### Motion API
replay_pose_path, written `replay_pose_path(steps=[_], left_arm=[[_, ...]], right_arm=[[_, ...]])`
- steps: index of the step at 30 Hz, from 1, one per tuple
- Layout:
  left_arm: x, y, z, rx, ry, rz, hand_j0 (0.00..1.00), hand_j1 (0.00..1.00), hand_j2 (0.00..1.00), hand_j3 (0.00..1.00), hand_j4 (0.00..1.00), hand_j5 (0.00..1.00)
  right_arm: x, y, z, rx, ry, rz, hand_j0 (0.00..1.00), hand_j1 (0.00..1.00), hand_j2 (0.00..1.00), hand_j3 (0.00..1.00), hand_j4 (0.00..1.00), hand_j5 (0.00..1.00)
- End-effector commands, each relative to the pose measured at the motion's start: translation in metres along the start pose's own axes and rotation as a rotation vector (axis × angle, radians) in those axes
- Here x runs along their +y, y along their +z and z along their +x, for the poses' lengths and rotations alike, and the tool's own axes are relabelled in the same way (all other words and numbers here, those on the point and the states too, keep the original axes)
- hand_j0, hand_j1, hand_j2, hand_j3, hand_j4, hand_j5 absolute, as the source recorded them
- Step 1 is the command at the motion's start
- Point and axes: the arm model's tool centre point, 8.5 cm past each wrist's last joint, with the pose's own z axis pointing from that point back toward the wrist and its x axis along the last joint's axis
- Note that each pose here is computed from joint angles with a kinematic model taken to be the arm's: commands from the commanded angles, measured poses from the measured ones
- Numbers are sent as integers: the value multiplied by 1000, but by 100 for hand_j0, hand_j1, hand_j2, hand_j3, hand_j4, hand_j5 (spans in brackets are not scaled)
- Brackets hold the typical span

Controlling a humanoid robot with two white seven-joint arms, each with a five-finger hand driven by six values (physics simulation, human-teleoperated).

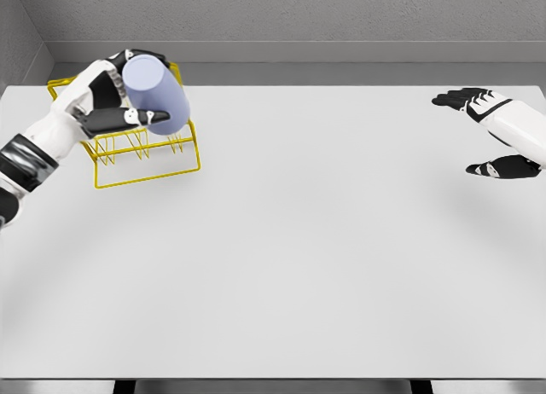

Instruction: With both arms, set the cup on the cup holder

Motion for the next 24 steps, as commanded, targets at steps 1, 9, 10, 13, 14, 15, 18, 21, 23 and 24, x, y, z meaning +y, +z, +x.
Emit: replay_pose_path(steps=[1, 9, 10, 13, 14, 15, 18, 21, 23, 24], left_arm=[[5, 3, 3, 0, 3, 8, 61, 61, 61, 61, 61, 61], [8, 5, 1, 1, 1, 16, 61, 61, 61, 61, 61, 61], [9, 4, -1, 5, 4, 20, 61, 61, 61, 61, 61, 61], [10, 4, -3, 10, 7, 26, 61, 61, 61, 61, 61, 61], [11, 3, -4, 10, 7, 29, 61, 61, 61, 61, 61, 61], [11, 4, -5, 12, 8, 31, 61, 61, 61, 61, 61, 61], [13, 4, -7, 20, 9, 36, 61, 61, 61, 61, 61, 61], [11, 3, -8, 17, 12, 34, 61, 61, 61, 61, 61, 61], [9, -1, -8, 14, 15, 32, 61, 61, 61, 61, 61, 61], [8, -2, -9, 13, 21, 31, 61, 61, 61, 61, 61, 61]], right_arm=[[-1, 0, 0, -1, -4, -4, 100, 100, 100, 100, 100, 100], [2, -2, 2, -7, -15, -11, 100, 100, 100, 100, 100, 100], [2, -2, 1, -4, -16, -11, 100, 100, 100, 100, 100, 100], [2, -2, 1, -4, -16, -11, 100, 100, 100, 100, 100, 100], [2, -2, 0, -3, -17, -11, 100, 100, 100, 100, 100, 100], [2, -2, 0, -3, -17, -11, 100, 100, 100, 100, 100, 100], [2, -2, 0, -3, -17, -11, 100, 100, 100, 100, 100, 100], [2, -2, 0, -3, -17, -11, 100, 100, 100, 100, 100, 100], [2, -2, 0, -3, -17, -11, 100, 100, 100, 100, 100, 100], [2, -2, 0, -3, -17, -11, 100, 100, 100, 100, 100, 100]])
